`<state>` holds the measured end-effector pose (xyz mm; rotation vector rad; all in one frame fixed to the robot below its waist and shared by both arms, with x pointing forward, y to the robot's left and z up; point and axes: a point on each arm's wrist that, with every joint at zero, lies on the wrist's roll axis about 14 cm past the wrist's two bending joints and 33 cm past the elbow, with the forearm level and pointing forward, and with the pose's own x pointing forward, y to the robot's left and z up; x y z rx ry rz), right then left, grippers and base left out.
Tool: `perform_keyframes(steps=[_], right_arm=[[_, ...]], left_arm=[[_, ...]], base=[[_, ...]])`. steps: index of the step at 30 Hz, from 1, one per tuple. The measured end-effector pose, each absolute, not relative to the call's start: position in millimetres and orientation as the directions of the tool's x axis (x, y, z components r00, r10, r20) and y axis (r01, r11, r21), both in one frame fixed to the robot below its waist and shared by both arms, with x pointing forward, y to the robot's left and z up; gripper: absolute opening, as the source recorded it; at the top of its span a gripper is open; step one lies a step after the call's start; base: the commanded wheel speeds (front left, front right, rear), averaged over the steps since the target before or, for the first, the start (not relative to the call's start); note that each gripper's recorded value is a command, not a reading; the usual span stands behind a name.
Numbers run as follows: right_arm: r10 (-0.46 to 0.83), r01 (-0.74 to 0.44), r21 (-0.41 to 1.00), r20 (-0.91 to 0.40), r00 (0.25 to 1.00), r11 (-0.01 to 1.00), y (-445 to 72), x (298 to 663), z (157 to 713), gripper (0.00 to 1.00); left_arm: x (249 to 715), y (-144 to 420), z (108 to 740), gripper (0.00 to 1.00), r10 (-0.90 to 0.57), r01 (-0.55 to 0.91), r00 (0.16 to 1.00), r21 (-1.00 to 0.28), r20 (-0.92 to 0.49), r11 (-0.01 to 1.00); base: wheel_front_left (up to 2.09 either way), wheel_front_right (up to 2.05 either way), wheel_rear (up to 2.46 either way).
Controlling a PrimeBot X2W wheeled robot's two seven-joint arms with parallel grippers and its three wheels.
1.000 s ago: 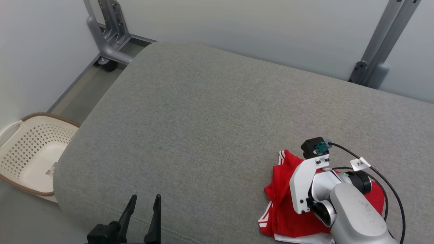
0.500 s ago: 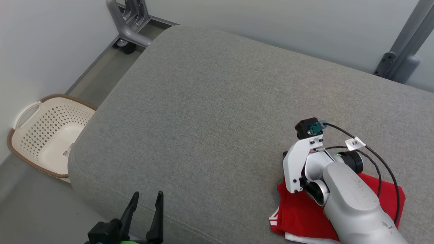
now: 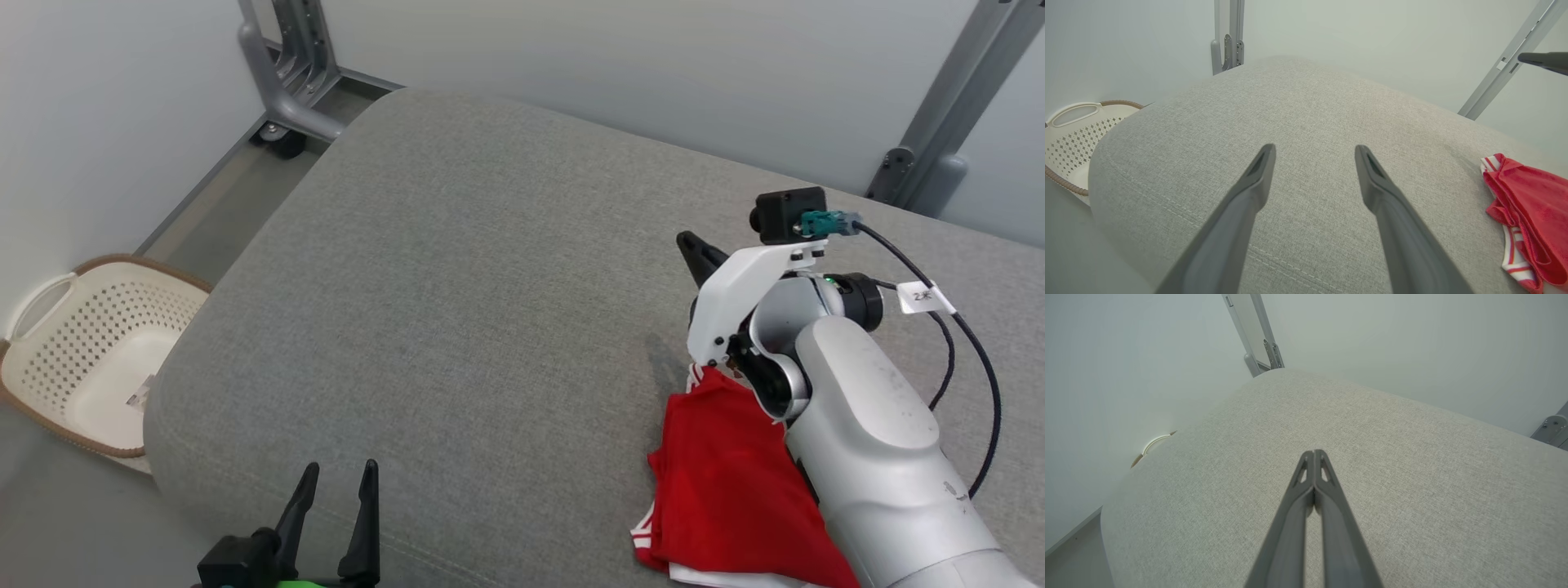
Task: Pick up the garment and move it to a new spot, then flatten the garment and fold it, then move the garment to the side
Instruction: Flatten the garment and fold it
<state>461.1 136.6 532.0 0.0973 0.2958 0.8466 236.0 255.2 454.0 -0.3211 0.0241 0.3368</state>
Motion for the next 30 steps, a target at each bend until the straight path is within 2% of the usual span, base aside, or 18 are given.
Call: perform_keyframes(steps=[6,7,8,9,16,23,26,30], right_arm=[[0.648,-0.64,0.105,-0.104,0.754,0.761,76.9,470.9,554.0,0.0],[0.628,-0.623,0.076,-0.077,0.775,0.778,63.6,471.2,560.1,0.27],[0.609,-0.607,0.055,-0.056,0.791,0.793,51.7,470.7,564.6,0.75],[0.589,-0.587,0.041,-0.04,0.807,0.808,39.3,469.1,566.3,1.0],[0.455,-0.46,0.051,0.079,0.887,0.887,-36.9,439.3,578.9,1.0],[0.313,-0.319,0.051,0.101,0.944,0.946,-108.0,397.8,561.1,1.0],[0.26,-0.266,0.038,0.122,0.958,0.963,-133.7,373.9,551.2,1.0],[0.224,-0.229,0.041,0.101,0.969,0.973,-151.4,355.1,534.6,1.0]], left_arm=[[245.6,250.3,459.2,1.0,0.279,-0.282,0.959,-0.299,-0.052,0.912],[248.4,248.9,460.4,1.0,0.269,-0.27,0.962,-0.297,-0.047,0.916],[251.4,246.8,461.8,1.0,0.257,-0.257,0.966,-0.295,-0.042,0.92],[254.3,244.9,463.0,1.0,0.246,-0.246,0.969,-0.294,-0.037,0.924],[275.3,226.0,467.1,1.0,0.15,-0.15,0.988,-0.276,-0.021,0.949],[294.4,205.2,475.2,1.0,0.063,-0.058,0.998,-0.263,0.007,0.963],[305.0,193.2,491.1,1.0,0.009,0.004,0.998,-0.218,0.057,0.976],[309.0,188.5,497.3,1.0,-0.011,0.026,0.997,-0.199,0.077,0.98]], base=[[0.0,0.0,0.0],[0.0,0.0,0.0],[0.0,0.0,0.0],[0.0,0.0,0.0],[0.0,0.0,0.0],[0.0,0.0,0.0],[0.0,0.0,0.0],[0.0,0.0,0.0]])
